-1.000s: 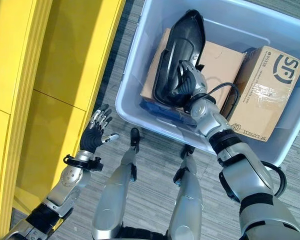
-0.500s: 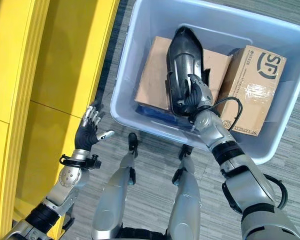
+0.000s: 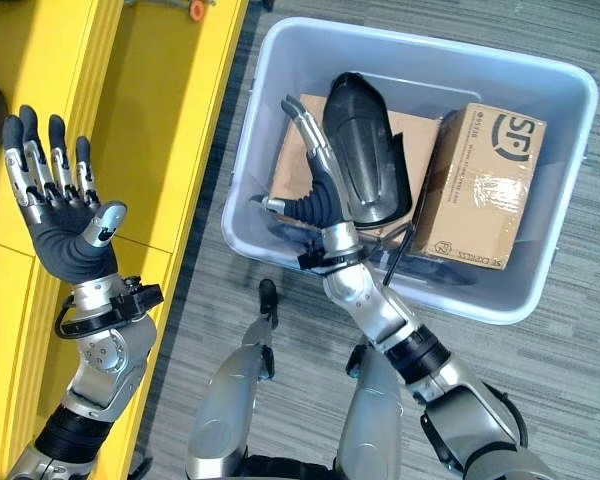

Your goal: Move parts from the plastic box to the shelf.

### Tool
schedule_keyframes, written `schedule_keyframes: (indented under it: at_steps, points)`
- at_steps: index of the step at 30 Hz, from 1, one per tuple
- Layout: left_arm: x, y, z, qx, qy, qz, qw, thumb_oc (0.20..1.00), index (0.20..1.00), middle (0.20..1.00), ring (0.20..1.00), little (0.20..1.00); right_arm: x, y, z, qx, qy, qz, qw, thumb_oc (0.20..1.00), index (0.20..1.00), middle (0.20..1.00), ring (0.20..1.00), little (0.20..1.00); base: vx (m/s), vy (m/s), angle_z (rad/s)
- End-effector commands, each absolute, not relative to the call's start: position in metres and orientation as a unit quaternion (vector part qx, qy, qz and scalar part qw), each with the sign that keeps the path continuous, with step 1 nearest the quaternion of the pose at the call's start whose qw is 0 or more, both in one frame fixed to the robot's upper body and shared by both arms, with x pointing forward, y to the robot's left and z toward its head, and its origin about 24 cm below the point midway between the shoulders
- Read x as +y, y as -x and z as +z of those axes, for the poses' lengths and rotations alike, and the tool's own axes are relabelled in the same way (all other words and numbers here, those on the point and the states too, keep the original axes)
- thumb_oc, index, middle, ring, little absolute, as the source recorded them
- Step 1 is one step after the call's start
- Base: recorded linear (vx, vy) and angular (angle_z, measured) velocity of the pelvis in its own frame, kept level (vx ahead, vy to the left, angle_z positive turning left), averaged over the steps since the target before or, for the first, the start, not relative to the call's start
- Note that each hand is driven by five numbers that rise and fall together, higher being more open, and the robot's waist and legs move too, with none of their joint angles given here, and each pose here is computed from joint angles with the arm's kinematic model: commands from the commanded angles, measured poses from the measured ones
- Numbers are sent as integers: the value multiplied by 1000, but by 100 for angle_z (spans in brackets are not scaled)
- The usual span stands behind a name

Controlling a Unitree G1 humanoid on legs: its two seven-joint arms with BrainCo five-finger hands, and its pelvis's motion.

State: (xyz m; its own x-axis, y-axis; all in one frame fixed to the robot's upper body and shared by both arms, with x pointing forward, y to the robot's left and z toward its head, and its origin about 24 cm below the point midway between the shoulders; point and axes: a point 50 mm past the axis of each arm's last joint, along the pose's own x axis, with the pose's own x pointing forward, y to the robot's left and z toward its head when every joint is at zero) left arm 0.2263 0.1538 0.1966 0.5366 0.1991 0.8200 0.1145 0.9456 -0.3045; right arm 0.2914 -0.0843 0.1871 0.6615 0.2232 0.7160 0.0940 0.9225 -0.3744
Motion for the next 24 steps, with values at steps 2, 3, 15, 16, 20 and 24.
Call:
schedule_keyframes:
  at_steps: [2,3,15,16,20,24]
  points:
    - [133,-212,214,-527,187,-49,828,1000,1000,1000,1000,1000,-97,-287,198,-428,154,-51,889,1000,1000,1000,1000,1000,-13,15,-27]
    - [133,-212,214,-527,187,-49,828,1000,1000,1000,1000,1000,-97,-287,198,-428,154,-51,889,1000,1000,1000,1000,1000,-1,25,-18]
    - [87,-255,200,-375,216,35,901,1000,1000,1000,1000,1000,-129,-278,218,-466,167,-125,860,1000,1000,1000,1000,1000,10,37,-32]
    - [91,-259,196,-355,224,74,905,1000,1000,1000,1000,1000,-130,-278,217,-462,167,-125,862,1000,1000,1000,1000,1000,-8,-94,-6]
    - [105,-269,173,-278,212,235,907,1000,1000,1000,1000,1000,-129,-279,212,-450,162,-125,869,1000,1000,1000,1000,1000,-12,-172,-6]
    - [116,-268,174,-326,170,313,876,1000,1000,1000,1000,1000,-129,-279,213,-447,158,-131,871,1000,1000,1000,1000,1000,-22,-101,1]
